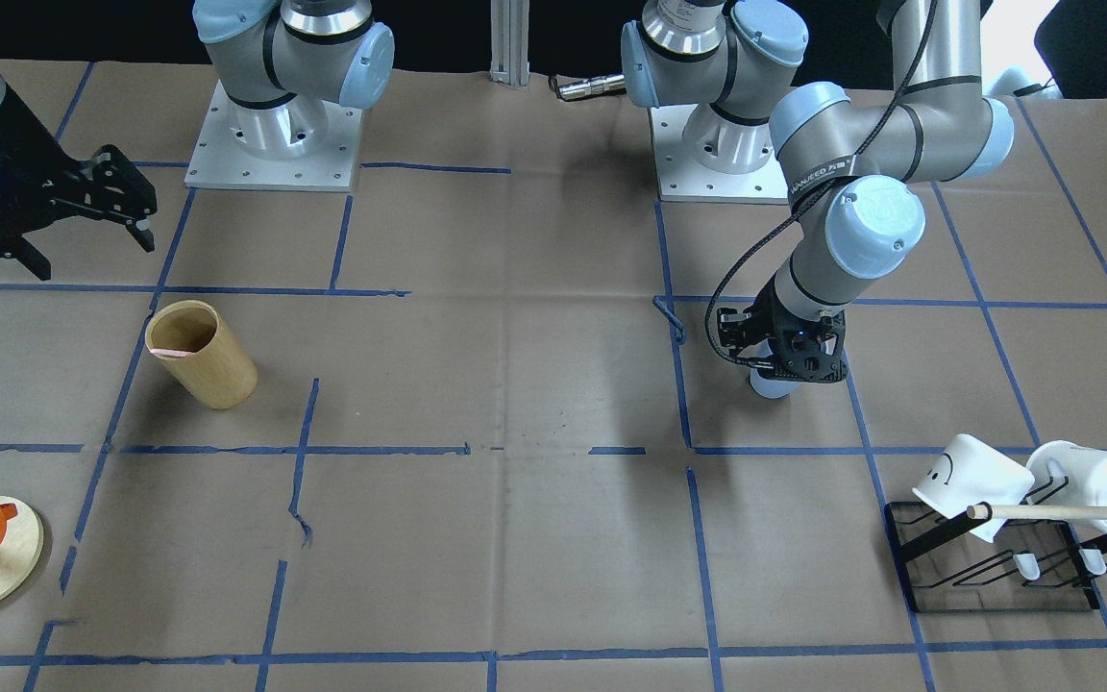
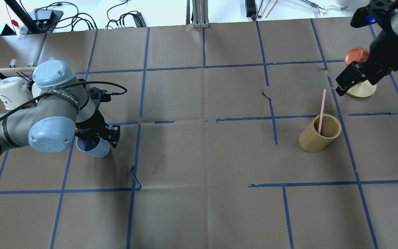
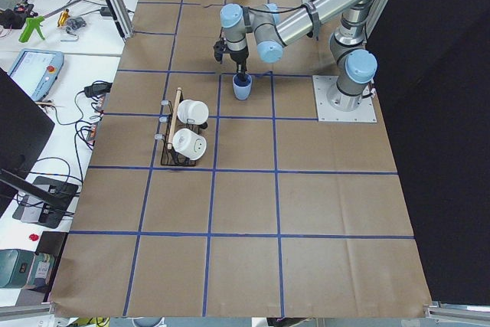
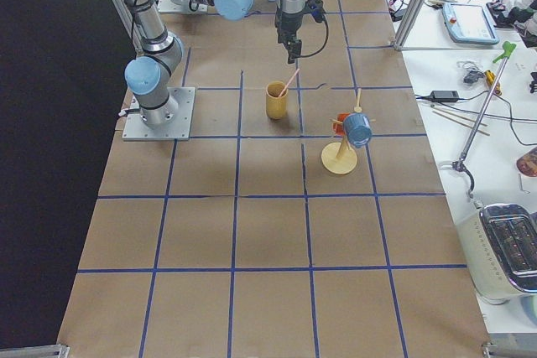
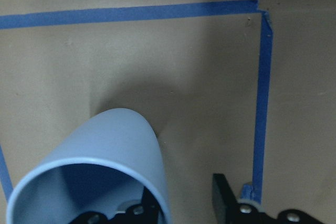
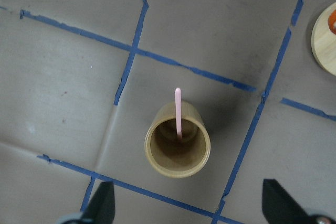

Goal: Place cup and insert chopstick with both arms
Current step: 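Carry blue cup toward table center while right gripper grasps pink chopstick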

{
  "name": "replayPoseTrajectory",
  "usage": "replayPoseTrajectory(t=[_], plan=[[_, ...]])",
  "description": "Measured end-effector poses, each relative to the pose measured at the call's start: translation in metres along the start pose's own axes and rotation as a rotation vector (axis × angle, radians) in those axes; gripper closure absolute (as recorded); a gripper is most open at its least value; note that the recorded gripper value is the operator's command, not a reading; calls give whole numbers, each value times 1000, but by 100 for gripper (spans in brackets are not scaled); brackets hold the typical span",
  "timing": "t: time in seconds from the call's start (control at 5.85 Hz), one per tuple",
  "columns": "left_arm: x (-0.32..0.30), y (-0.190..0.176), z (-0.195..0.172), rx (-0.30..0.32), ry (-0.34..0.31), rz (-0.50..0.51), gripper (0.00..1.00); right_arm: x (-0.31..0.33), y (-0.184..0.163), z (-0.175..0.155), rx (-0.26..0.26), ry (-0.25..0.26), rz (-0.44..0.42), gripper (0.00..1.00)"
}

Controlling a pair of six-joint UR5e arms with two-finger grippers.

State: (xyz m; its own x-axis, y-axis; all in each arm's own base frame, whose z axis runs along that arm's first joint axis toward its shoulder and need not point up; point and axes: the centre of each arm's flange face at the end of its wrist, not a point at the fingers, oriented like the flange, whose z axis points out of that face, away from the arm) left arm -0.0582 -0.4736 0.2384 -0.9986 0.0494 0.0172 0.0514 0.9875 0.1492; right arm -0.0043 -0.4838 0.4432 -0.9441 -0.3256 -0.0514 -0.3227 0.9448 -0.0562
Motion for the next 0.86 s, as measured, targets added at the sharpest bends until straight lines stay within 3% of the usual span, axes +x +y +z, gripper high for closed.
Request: replayPoseTrajectory(t=[0.34, 0.51, 0.86], plan=[[0, -3, -13, 28, -8, -21, 100, -1, 1, 39, 124, 18, 30, 0], [5, -9, -20, 42, -10, -67, 100, -4, 2, 54, 149, 6, 73, 0], [53, -22, -31, 73, -7, -173, 100, -9, 9, 78, 135, -21, 105, 0]])
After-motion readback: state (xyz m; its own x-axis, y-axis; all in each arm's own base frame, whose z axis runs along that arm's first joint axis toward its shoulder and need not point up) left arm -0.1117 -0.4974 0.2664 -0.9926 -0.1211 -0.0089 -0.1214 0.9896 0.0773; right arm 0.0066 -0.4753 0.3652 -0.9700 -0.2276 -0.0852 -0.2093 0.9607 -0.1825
